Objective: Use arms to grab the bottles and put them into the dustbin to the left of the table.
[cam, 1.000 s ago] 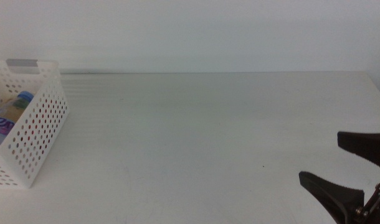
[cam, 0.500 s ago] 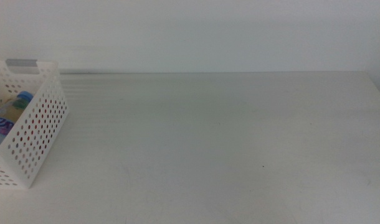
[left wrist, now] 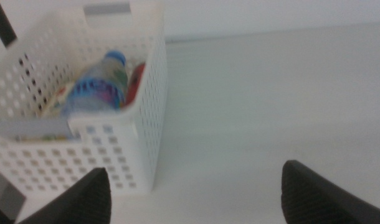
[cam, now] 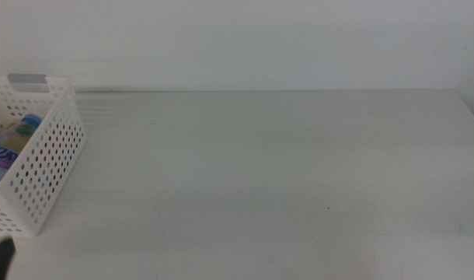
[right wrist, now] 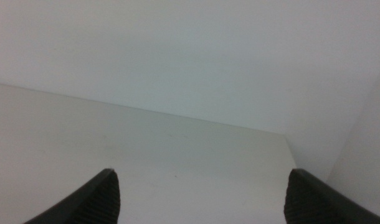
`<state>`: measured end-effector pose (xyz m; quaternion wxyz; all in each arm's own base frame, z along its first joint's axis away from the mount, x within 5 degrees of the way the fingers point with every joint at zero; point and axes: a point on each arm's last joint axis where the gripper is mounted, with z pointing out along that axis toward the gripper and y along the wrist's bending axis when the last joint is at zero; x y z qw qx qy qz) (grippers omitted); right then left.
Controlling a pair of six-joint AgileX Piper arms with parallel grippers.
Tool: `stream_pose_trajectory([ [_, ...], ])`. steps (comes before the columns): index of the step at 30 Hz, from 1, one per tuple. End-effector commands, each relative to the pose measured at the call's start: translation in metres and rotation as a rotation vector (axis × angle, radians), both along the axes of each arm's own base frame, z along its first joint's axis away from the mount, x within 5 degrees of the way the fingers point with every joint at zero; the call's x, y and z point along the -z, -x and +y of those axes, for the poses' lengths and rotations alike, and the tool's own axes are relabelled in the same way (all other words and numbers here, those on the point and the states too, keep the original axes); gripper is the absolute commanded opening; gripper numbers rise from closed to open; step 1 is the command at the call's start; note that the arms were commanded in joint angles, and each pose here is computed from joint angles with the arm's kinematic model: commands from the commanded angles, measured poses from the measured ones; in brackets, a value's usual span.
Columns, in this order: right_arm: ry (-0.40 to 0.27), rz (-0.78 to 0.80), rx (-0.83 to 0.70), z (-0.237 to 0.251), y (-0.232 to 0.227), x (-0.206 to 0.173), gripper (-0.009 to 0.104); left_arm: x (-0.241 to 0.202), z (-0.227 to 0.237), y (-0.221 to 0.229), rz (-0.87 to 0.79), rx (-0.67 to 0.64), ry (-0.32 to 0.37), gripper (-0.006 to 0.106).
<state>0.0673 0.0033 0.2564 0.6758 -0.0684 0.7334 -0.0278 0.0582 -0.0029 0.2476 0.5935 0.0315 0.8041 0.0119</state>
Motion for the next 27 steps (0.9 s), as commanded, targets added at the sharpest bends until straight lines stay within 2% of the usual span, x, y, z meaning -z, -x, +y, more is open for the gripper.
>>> stream_pose_trajectory([
  [1,0.041,-0.101,0.005,-0.001,0.003,-0.006,0.079,0.006,0.0,0.006,-0.11,-0.007,0.016,0.09],
  [5,0.085,-0.095,0.009,-0.002,0.009,0.018,0.079,0.037,0.0,0.012,-0.119,-0.007,0.016,0.09],
  [9,0.084,-0.069,0.008,-0.002,0.011,0.044,0.079,0.056,0.0,0.008,-0.073,-0.011,0.02,0.09],
  [12,0.059,-0.057,0.005,-0.001,0.012,0.059,0.079,0.058,0.0,0.008,-0.072,-0.011,0.02,0.09],
  [18,0.003,-0.035,0.003,-0.001,0.013,0.062,0.079,0.068,0.001,0.006,-0.059,-0.015,0.021,0.09],
  [27,0.007,-0.034,0.003,-0.001,0.013,0.062,0.079,0.071,0.001,0.004,-0.091,-0.023,0.018,0.09],
])
